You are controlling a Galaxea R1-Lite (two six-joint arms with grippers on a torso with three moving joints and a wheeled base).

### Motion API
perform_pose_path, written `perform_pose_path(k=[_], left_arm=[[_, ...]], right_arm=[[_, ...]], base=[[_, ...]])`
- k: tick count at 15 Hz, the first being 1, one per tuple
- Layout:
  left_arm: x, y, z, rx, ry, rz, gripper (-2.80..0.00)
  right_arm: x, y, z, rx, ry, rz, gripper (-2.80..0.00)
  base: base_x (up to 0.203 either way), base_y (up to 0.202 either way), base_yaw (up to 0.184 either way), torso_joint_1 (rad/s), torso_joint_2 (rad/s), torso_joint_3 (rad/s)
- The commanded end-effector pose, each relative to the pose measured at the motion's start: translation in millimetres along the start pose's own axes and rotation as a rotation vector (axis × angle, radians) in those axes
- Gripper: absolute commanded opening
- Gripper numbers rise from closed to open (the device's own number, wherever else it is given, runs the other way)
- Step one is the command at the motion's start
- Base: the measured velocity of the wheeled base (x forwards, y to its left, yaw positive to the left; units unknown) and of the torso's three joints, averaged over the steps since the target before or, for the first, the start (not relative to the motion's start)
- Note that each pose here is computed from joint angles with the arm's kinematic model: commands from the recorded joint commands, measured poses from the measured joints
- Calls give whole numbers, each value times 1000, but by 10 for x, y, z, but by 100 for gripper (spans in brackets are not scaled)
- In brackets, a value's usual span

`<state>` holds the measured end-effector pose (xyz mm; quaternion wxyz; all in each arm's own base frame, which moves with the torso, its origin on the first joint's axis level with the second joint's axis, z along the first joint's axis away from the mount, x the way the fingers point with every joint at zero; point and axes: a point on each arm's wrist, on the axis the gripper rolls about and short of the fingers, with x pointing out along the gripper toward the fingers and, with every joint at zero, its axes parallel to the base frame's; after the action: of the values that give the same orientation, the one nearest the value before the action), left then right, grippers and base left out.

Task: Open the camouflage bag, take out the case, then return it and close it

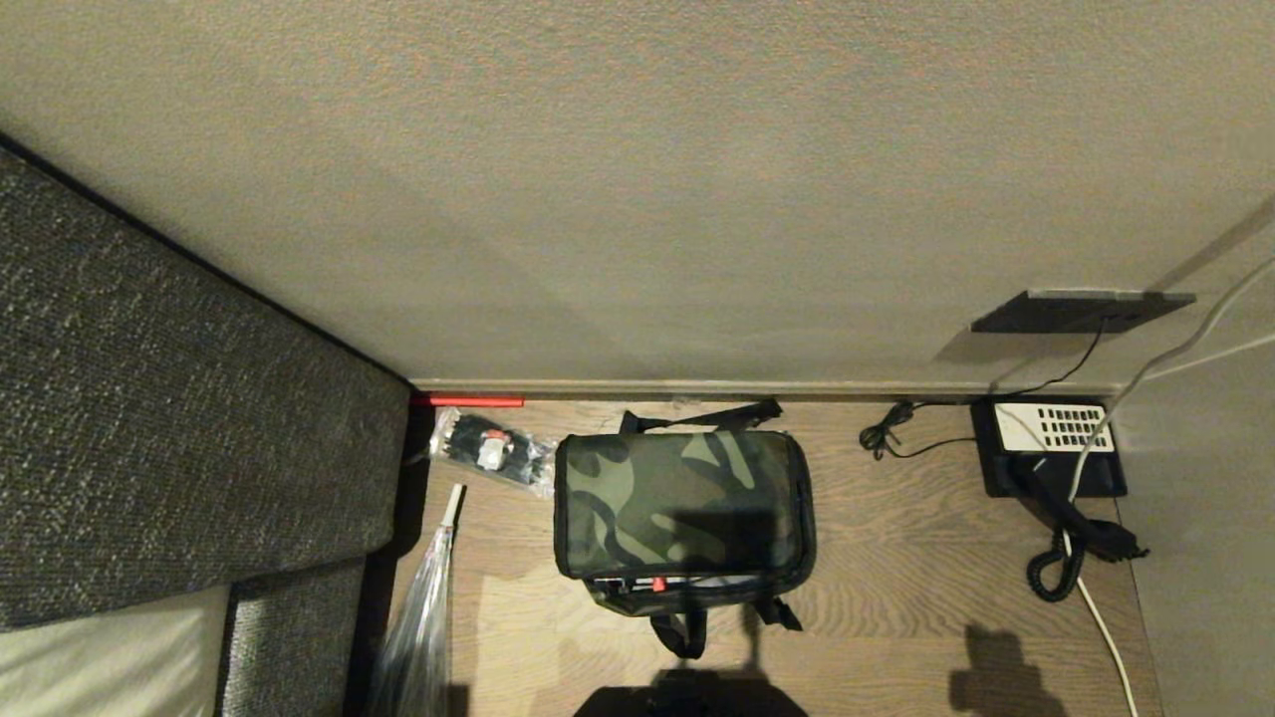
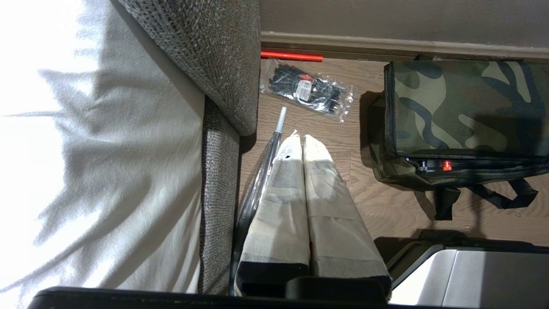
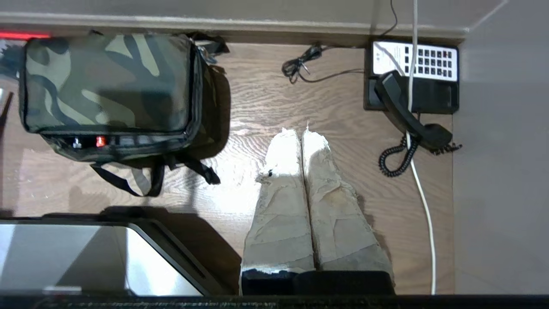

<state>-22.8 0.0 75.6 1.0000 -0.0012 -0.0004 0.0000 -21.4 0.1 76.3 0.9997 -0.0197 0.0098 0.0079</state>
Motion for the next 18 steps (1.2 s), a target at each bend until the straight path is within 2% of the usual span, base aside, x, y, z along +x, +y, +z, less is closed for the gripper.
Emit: perform_pose_path(k=[1,12,18], left_arm=[[0,0,0,-1,0,0,-280],[0,0,-1,-4,1,0,-280],[0,0,-1,-7,1,0,-280]], right_arm=[[-11,0,-2,4,-17,1,-280],[-11,0,0,7,-19,1,-280],[-11,0,0,1,-19,2,-280]], base=[[0,0,0,0,0,0],[0,0,0,0,0,0],[0,0,0,2,2,158]])
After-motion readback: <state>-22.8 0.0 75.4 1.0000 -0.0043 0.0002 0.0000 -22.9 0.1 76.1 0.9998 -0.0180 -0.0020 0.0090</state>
